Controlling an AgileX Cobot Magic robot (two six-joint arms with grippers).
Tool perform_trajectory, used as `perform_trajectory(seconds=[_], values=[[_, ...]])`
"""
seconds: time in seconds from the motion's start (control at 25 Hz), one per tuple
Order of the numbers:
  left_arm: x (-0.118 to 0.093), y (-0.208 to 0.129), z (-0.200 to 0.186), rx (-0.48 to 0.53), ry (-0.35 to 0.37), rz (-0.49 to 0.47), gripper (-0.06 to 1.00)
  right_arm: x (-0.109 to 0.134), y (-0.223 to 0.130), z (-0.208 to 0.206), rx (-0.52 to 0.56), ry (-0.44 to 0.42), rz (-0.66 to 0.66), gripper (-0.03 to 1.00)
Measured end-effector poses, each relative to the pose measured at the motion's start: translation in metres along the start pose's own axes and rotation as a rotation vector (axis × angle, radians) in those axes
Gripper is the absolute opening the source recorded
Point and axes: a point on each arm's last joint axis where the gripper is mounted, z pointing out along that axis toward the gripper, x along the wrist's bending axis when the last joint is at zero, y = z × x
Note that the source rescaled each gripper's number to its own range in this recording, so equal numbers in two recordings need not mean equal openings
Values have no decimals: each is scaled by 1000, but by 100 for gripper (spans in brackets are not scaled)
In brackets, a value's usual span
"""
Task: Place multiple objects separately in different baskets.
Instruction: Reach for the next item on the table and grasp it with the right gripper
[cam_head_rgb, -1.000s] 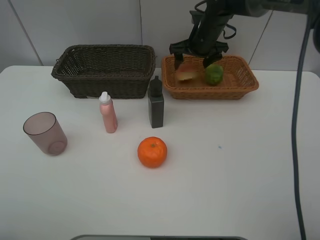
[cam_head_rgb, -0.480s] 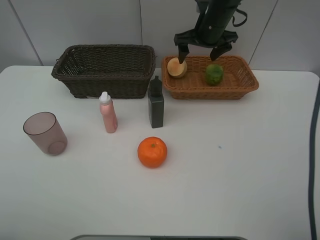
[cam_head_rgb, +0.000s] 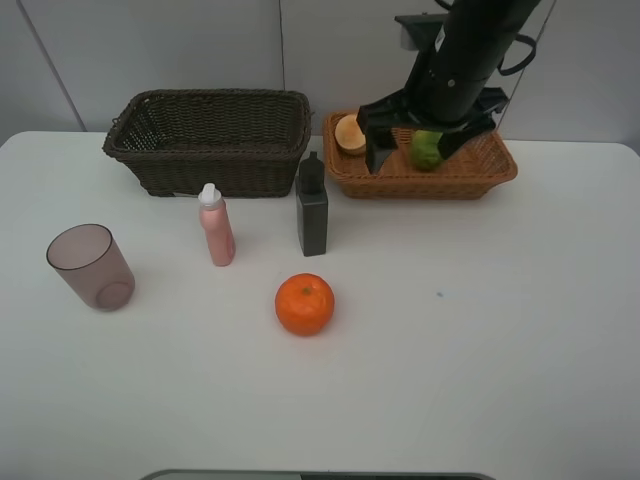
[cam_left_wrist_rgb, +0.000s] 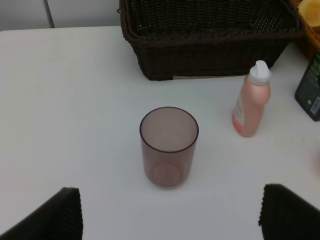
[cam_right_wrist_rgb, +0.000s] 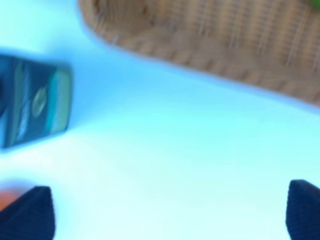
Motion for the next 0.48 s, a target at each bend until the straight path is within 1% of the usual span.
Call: perform_trajectory(seconds=[0.12, 0.24, 0.36, 0.48], values=[[0, 0, 0, 0, 0, 0, 91, 17, -23, -3, 47, 6, -32, 95], [0, 0, 0, 0, 0, 0, 91, 33, -40, 1, 91, 24, -34, 95], [0, 0, 0, 0, 0, 0, 91, 48, -57, 9, 103, 22, -39, 95], [0, 0, 0, 0, 0, 0, 91, 66, -70, 16, 92, 37, -7, 95]])
